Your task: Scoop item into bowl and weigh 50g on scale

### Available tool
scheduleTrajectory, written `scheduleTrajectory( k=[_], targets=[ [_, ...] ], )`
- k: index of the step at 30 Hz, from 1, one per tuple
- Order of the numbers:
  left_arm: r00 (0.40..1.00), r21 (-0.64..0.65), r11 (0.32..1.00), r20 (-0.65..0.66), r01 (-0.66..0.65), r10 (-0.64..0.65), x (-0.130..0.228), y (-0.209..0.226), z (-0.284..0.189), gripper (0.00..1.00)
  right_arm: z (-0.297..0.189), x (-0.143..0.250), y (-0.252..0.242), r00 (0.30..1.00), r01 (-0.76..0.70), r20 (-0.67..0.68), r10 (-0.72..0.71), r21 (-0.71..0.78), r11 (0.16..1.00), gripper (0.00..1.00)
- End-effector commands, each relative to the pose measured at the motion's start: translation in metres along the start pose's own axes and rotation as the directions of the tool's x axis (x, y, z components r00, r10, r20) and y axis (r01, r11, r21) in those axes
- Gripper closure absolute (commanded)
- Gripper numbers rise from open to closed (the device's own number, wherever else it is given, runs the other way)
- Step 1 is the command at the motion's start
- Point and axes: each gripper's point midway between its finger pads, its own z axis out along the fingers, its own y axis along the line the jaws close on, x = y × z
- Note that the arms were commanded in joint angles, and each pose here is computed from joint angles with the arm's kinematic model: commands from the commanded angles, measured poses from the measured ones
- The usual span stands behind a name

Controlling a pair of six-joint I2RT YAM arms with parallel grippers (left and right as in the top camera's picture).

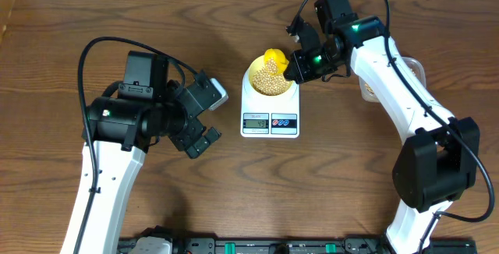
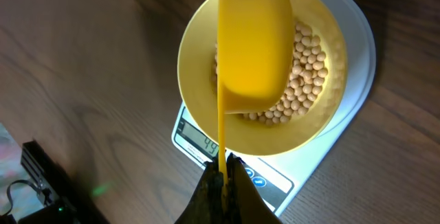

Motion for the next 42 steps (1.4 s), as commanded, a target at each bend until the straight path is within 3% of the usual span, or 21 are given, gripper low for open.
scheduleTrajectory(
  k=[1, 6, 10, 25, 27, 29, 32, 35, 42],
  targets=[
    [1.000, 0.018, 1.000, 0.002, -0.011, 0.011, 0.001, -0.003, 0.002, 0.02, -0.012, -0.008, 0.008, 0.999, 0.036, 0.036, -0.035, -0.033, 0.999, 0.99],
    [1.000, 0.018, 1.000, 0.002, -0.011, 0.011, 0.001, -0.003, 0.002, 0.02, -0.011, -0.005, -0.002, 0.999, 0.026, 0.019, -0.027, 0.030, 0.999, 0.99],
    [1.000, 0.018, 1.000, 0.002, -0.011, 0.011, 0.001, -0.003, 0.002, 0.02, -0.011, -0.009, 0.014, 0.999, 0.040, 0.039, -0.037, -0.067, 0.997, 0.99],
    [1.000, 0.017, 1.000, 0.002, -0.011, 0.011, 0.002, -0.003, 0.002, 0.02, -0.012, -0.006, 0.008, 0.999, 0.025, 0.026, -0.023, -0.044, 0.999, 0.99],
    [1.000, 0.018, 1.000, 0.002, -0.011, 0.011, 0.001, -0.003, 0.002, 0.02, -0.010, -0.001, -0.004, 1.000, 0.011, 0.004, -0.011, 0.021, 1.000, 0.99],
    [1.000, 0.018, 1.000, 0.002, -0.011, 0.011, 0.001, -0.003, 0.002, 0.02, -0.011, -0.004, 0.010, 1.000, 0.019, 0.017, -0.018, -0.060, 0.998, 0.99],
    [1.000, 0.017, 1.000, 0.002, -0.011, 0.011, 0.002, -0.003, 0.002, 0.02, -0.009, -0.002, -0.003, 1.000, 0.013, 0.007, -0.013, 0.014, 1.000, 0.99],
    [1.000, 0.017, 1.000, 0.002, -0.011, 0.011, 0.001, -0.003, 0.002, 0.02, -0.010, -0.005, 0.006, 1.000, 0.021, 0.019, -0.020, -0.038, 0.999, 0.99],
    [1.000, 0.018, 1.000, 0.002, -0.011, 0.011, 0.001, -0.003, 0.002, 0.02, -0.009, -0.001, -0.001, 1.000, 0.012, 0.003, -0.012, 0.005, 1.000, 0.99]
  ],
)
